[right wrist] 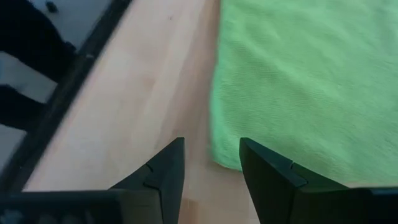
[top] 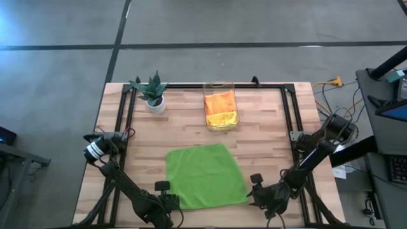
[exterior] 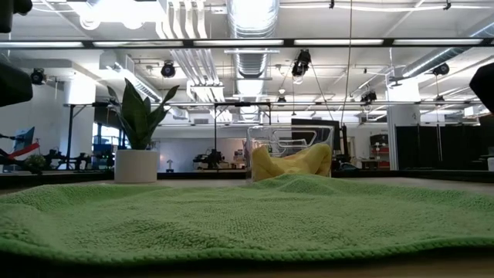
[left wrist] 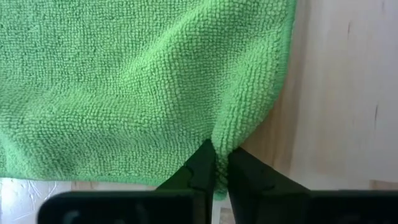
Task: Fold microfiber towels
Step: Fold the green towel
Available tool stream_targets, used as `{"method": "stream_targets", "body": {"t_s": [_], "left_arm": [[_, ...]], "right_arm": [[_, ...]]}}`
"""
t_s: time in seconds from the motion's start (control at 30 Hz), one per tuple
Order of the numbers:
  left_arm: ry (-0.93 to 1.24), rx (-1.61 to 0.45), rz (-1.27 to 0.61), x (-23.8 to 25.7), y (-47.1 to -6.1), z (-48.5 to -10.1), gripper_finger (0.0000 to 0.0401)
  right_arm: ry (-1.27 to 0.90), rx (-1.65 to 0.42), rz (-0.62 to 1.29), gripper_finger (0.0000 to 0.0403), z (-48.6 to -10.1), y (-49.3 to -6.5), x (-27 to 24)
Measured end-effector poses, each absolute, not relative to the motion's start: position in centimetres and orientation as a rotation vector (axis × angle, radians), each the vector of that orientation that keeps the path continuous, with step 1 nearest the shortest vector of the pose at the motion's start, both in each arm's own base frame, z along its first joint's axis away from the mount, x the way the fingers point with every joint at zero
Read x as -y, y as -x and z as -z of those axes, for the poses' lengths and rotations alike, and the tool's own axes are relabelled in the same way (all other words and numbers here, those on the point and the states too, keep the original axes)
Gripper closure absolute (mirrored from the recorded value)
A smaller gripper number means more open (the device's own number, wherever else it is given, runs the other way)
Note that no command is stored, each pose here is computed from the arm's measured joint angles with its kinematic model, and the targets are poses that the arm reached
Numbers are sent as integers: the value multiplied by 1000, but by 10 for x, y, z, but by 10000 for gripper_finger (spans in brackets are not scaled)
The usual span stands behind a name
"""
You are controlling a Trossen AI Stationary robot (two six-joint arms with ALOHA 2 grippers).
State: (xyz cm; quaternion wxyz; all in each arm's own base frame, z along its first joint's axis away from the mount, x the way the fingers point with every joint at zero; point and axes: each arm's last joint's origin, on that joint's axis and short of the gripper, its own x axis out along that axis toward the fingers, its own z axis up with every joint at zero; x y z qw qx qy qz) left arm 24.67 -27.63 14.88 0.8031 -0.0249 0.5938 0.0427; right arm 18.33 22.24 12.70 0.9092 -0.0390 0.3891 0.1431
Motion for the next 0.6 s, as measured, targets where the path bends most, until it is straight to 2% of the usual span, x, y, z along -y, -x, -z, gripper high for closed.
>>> {"method": "stream_targets", "body": {"t_s": [0.13,0.47,0.6], "left_arm": [[54,-1273,-90,276,-247,-149,382],[58,-1270,-89,277,-247,-149,382],[61,-1267,-86,276,-247,-151,383]], "right_arm": [[96,-802,-344,254,-124,-191,-231],[139,-855,-289,256,-101,-205,-233],[132,-862,-277,284,-102,-204,-232]]}}
